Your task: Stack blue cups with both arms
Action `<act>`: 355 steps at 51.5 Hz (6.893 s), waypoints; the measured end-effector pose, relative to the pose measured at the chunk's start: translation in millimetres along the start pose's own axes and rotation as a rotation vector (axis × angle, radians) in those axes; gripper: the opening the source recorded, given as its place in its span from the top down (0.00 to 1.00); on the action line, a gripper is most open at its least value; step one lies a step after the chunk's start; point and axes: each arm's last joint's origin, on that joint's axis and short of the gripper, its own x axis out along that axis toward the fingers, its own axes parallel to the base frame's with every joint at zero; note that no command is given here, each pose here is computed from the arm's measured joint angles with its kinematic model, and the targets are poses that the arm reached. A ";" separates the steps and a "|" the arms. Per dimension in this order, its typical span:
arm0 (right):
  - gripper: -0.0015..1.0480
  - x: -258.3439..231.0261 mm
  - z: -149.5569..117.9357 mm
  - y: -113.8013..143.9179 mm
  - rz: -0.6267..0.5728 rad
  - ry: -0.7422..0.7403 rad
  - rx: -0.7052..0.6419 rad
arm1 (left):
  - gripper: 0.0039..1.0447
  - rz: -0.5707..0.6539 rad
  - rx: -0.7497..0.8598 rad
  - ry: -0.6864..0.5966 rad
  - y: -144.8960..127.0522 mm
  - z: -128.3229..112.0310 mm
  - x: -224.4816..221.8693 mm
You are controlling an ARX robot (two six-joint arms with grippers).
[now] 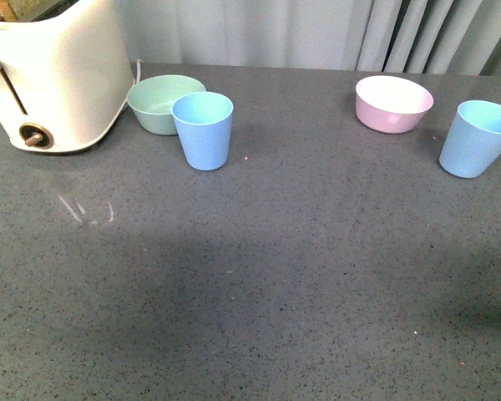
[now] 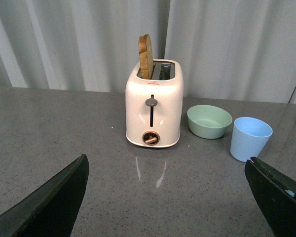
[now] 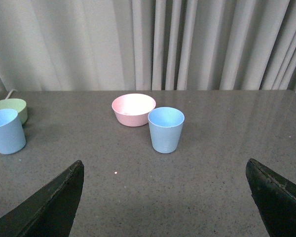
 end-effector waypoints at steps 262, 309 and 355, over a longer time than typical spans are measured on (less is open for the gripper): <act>0.09 0.0 0.0 0.0 0.000 0.000 0.000 | 0.08 -0.254 -0.237 0.690 -223.4 21.1 219.9; 0.09 0.0 0.0 0.0 0.000 0.000 0.000 | 0.99 -0.003 -0.005 0.017 -39.3 8.6 92.9; 0.09 0.0 0.0 0.0 0.000 0.000 0.000 | 0.99 0.001 -0.004 -0.006 0.0 2.7 26.8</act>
